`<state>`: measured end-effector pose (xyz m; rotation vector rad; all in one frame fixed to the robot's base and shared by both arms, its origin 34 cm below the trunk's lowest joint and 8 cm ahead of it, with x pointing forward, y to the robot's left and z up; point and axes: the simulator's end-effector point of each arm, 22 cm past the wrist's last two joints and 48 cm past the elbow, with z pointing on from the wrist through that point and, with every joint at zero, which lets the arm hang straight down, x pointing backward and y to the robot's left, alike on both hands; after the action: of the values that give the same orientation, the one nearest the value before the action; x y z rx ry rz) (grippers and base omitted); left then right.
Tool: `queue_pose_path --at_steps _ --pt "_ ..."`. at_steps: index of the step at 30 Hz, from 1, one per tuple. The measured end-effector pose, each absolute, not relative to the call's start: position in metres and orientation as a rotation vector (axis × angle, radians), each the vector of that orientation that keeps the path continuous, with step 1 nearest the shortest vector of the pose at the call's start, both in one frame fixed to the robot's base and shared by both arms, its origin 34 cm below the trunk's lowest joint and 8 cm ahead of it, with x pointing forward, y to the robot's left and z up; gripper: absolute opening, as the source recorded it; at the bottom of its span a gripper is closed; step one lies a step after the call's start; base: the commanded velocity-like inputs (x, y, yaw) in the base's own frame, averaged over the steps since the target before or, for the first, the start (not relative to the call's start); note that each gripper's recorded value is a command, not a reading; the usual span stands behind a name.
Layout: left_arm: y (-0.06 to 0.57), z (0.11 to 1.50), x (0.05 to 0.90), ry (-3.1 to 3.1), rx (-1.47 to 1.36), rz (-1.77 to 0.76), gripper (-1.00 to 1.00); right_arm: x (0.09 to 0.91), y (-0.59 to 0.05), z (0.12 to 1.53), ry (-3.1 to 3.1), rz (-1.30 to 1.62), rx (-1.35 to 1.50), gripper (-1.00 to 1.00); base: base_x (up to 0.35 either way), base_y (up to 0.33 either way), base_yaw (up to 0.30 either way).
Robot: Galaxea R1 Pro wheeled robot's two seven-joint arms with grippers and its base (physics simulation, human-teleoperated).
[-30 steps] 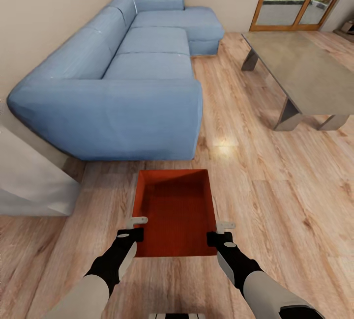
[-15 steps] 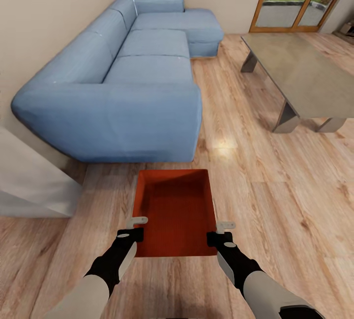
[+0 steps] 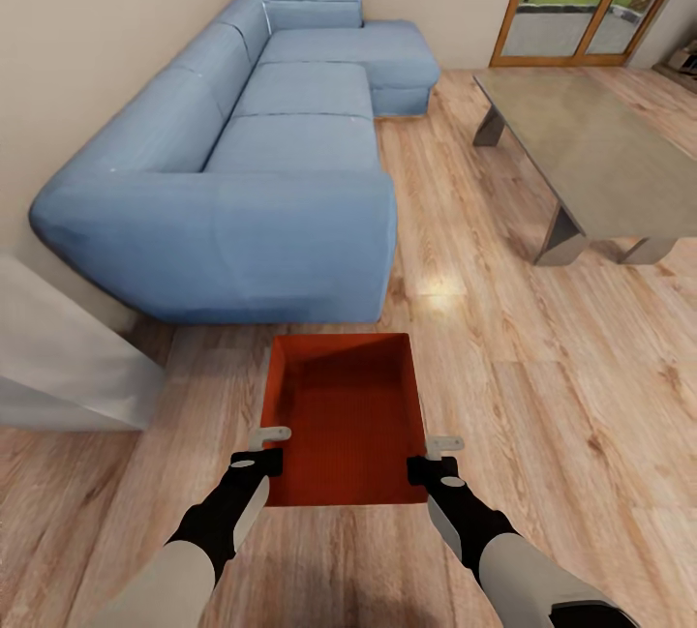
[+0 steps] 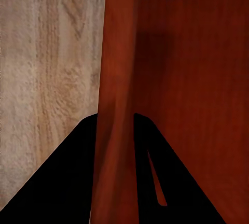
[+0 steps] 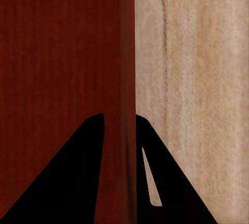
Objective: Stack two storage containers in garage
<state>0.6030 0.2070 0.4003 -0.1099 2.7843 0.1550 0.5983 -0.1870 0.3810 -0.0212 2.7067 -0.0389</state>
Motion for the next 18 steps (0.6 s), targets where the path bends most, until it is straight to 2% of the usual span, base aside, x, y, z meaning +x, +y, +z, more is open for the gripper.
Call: queue_pose_path --at_steps 18 --pt "0.207 0.432 0.604 2.789 -0.116 0.154 -1.0 0.6 -0.187 0.413 2.711 -0.04 -0.027 -1.0 0.0 0.0 0.0"
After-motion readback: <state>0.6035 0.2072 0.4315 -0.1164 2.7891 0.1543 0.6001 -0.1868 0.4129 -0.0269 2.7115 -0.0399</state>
